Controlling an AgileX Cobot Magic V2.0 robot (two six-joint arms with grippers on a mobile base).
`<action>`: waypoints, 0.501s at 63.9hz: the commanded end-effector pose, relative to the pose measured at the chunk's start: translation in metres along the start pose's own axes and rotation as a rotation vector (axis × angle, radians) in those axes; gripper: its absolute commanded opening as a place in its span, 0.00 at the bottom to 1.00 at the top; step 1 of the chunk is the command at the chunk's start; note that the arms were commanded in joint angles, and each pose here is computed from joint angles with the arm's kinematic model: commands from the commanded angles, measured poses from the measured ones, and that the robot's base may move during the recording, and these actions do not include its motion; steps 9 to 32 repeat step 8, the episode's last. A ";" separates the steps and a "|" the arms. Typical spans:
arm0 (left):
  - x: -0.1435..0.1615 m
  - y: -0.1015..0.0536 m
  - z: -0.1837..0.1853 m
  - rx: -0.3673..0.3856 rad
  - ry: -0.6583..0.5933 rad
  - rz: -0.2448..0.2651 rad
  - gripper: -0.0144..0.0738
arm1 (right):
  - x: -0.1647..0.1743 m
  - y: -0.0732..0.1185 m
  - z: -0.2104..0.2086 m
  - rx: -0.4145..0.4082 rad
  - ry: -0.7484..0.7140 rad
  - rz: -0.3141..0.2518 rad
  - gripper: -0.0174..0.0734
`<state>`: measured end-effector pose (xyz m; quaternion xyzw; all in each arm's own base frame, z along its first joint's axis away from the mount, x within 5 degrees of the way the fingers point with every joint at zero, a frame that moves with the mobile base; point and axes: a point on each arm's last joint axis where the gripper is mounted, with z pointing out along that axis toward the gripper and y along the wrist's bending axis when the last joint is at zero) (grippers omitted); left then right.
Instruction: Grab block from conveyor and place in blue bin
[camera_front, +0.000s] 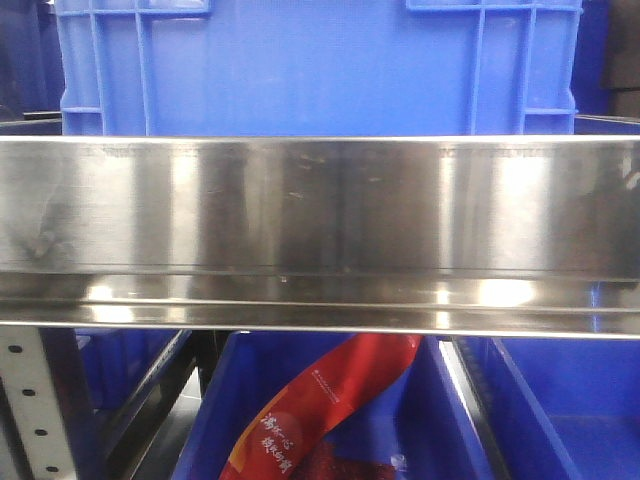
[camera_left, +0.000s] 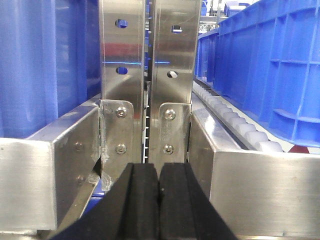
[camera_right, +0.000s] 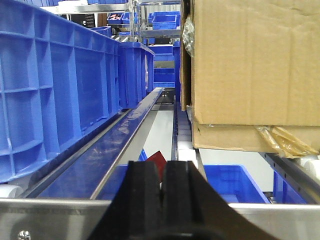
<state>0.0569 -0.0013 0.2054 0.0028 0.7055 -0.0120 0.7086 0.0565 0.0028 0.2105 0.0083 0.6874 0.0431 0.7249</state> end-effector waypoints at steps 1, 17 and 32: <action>-0.002 0.000 0.000 -0.004 -0.022 -0.010 0.04 | -0.001 0.000 0.000 0.005 -0.018 0.001 0.01; -0.002 0.000 0.000 -0.004 -0.022 -0.010 0.04 | -0.001 0.000 0.000 0.005 -0.018 0.001 0.01; -0.002 0.000 0.000 -0.004 -0.022 -0.010 0.04 | -0.001 0.000 0.000 0.005 -0.018 0.001 0.01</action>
